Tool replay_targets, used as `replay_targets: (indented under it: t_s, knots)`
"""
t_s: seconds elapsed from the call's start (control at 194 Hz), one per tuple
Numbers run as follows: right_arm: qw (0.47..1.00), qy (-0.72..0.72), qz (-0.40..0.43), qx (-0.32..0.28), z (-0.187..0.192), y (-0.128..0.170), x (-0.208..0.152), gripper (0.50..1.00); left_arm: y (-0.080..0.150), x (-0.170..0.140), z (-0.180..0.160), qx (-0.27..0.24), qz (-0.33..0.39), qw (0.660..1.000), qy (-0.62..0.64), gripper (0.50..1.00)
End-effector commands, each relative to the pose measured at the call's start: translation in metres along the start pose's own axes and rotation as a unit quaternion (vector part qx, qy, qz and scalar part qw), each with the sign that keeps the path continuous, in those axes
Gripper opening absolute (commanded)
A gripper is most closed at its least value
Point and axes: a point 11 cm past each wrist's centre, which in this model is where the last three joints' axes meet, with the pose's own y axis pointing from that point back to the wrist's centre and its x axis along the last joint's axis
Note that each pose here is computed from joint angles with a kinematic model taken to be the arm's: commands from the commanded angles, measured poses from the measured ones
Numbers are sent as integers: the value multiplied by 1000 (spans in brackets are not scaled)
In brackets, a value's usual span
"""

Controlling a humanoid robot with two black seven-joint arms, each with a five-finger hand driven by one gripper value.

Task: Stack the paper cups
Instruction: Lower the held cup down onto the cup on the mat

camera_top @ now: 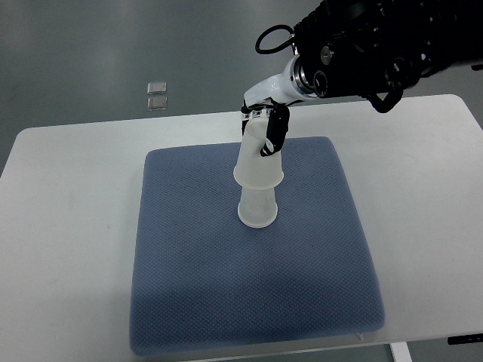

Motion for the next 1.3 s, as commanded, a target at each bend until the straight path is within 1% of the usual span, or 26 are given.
replay_targets:
  t_s: [0.0, 0.679, 1.055, 1.153, 1.297]
  knots:
    - [1000, -1, 2, 0, 1, -2, -2, 560, 0, -1, 0, 0, -1, 1000, -1, 1000]
    - [1000, -13, -1, -1, 8, -14, -13, 564, 0, -1, 0, 0, -1, 1000, 0, 1000]
    - [1000, -21, 0, -2, 13, -22, -22, 576, 0, -1, 0, 0, -1, 1000, -1, 1000]
    - [1000, -25, -5, -2, 16, -26, -27, 586, 0, -1, 0, 0, -1, 1000, -1, 1000]
    - [1000, -26, -4, -2, 16, -28, -29, 586, 0, -1, 0, 0, -1, 1000, -1, 1000]
